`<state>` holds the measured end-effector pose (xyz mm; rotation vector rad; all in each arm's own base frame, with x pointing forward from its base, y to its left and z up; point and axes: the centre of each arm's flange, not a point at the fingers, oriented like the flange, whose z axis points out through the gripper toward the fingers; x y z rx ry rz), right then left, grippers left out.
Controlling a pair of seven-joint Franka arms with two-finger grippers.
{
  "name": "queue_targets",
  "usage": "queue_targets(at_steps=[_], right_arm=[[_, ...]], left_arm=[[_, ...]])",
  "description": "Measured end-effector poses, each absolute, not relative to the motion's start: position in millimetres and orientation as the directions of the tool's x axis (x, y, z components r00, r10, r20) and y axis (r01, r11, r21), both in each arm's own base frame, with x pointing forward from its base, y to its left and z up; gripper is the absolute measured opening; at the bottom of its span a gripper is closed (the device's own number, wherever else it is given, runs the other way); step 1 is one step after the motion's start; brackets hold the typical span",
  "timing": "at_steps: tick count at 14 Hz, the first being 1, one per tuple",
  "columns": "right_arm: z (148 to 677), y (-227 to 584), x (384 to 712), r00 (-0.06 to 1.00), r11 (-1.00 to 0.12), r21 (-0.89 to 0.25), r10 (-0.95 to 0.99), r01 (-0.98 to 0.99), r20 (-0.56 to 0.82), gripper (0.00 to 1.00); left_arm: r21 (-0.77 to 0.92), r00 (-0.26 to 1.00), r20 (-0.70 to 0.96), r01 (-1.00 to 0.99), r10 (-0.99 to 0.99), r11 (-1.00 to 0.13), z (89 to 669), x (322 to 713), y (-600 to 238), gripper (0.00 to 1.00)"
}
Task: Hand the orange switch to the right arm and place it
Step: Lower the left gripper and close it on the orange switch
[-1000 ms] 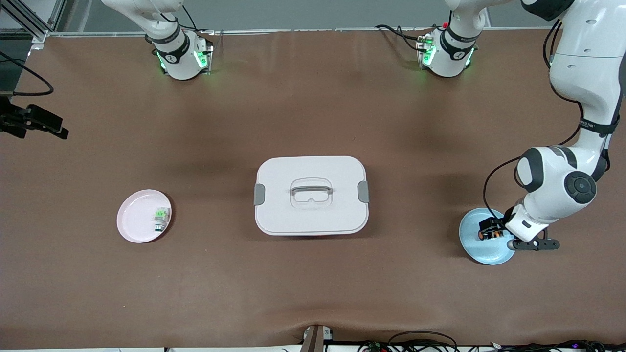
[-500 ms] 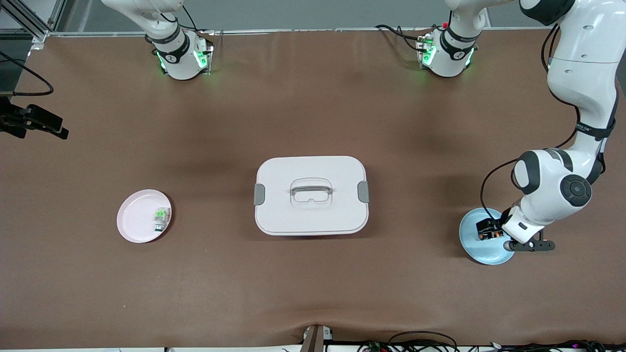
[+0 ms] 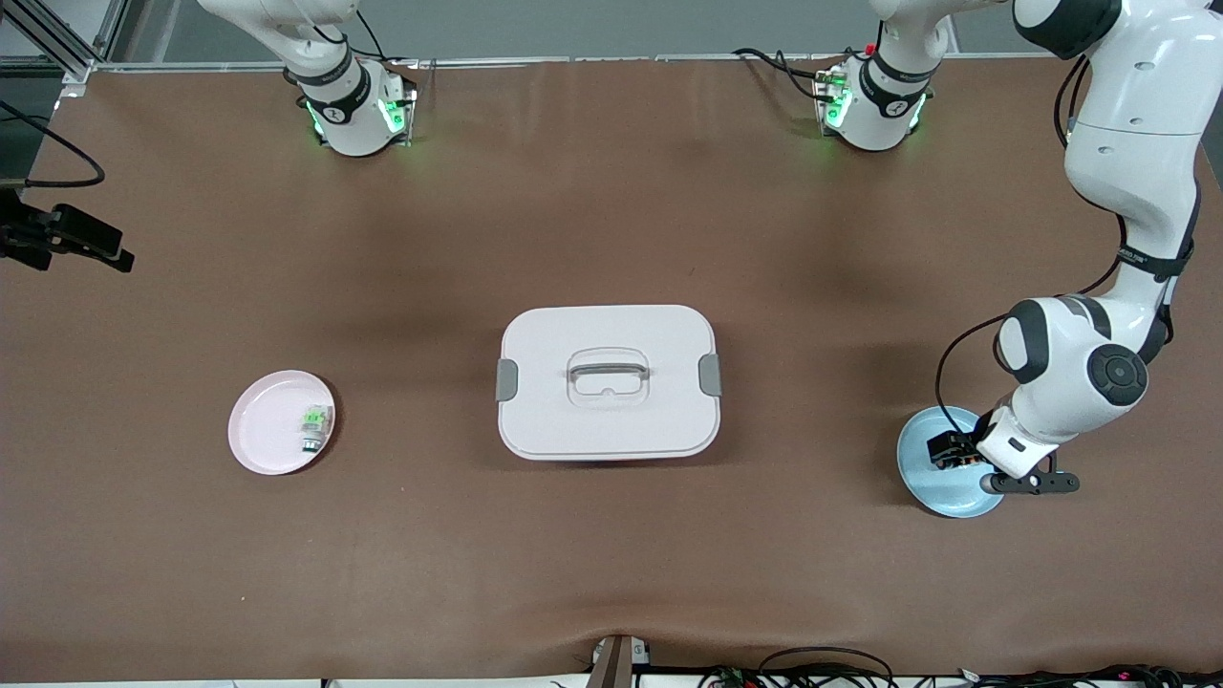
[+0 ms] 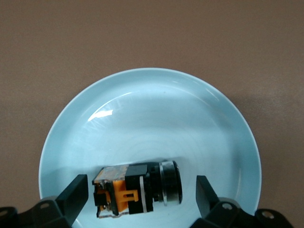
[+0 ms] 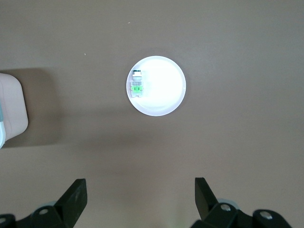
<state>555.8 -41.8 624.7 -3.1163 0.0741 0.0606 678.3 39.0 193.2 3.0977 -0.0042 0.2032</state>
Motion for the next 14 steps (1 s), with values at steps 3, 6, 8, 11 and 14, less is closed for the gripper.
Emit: queue_targets(at_steps=[3, 6, 8, 11, 14], right_arm=[[624.7, -41.8, 555.8, 0.998, -0.999, -0.023, -0.047, -0.048, -0.039, 1.00], [624.7, -41.8, 555.8, 0.998, -0.999, -0.023, -0.047, -0.048, -0.039, 1.00], [624.7, -41.8, 555.8, 0.998, -0.999, -0.023, -0.047, -0.048, -0.039, 1.00], [624.7, -41.8, 555.8, 0.998, -0.999, -0.023, -0.047, -0.048, -0.039, 1.00], [624.7, -41.8, 555.8, 0.998, -0.999, -0.023, -0.047, -0.048, -0.039, 1.00]], left_arm=[[0.038, 0.992, 0.129, -0.001, 0.004, -0.999, 190.1, 679.0, 41.2, 0.98], [0.039, 0.992, 0.126, 0.004, 0.009, -0.999, 188.0, 678.9, 44.1, 0.97], [0.041, 0.992, 0.126, 0.006, 0.011, -0.999, 188.0, 678.9, 44.6, 0.94], [0.052, 0.992, 0.126, 0.018, 0.024, -0.998, 188.0, 679.0, 43.3, 0.91], [0.056, 0.992, 0.124, 0.021, 0.027, -0.998, 186.9, 678.8, 42.9, 0.87]])
